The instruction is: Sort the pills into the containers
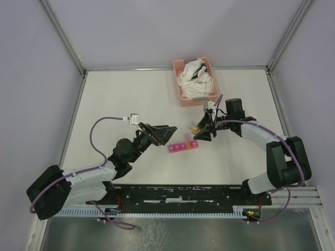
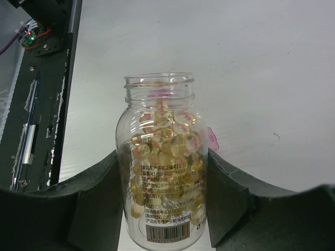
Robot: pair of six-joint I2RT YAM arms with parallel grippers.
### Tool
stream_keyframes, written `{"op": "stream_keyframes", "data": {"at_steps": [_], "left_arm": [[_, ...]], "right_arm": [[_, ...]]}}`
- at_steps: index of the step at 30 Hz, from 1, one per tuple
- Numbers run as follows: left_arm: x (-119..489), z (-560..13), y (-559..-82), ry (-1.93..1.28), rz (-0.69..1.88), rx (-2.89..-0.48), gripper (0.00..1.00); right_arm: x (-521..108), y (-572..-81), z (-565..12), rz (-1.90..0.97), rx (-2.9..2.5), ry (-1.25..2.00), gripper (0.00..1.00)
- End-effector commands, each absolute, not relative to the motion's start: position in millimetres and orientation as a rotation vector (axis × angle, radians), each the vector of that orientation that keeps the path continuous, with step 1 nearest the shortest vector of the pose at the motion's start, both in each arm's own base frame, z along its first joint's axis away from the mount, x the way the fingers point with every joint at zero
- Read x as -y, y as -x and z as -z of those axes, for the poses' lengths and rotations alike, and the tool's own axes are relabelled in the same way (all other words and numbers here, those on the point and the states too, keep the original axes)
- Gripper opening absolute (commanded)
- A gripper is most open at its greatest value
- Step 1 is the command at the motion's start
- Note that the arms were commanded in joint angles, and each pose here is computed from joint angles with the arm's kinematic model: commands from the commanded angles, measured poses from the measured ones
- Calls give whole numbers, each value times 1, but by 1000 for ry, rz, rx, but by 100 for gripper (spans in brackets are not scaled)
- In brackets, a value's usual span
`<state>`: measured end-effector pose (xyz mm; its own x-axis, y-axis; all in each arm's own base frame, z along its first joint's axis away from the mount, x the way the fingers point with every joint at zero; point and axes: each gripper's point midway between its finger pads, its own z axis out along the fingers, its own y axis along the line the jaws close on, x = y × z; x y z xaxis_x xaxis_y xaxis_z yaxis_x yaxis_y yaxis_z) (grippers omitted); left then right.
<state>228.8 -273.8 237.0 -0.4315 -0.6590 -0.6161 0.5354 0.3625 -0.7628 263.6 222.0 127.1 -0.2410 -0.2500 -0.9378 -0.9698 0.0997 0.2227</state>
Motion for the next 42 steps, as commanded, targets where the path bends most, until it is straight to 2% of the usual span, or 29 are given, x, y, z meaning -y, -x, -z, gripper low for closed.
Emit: {"op": "stream_keyframes", "data": {"at_steps": [1, 17, 42], "left_arm": [[287, -257, -242, 238, 1338, -1485, 99], [332, -230, -260, 306, 1306, -1629, 100], [378, -202, -259, 305, 1347, -1743, 83]], "right_arm": [[-227, -257, -147, -1235, -1506, 1267, 4], [-226, -249, -146, -1266, -1490, 1305, 5], [-226, -248, -144, -1275, -1485, 1314, 6]]}}
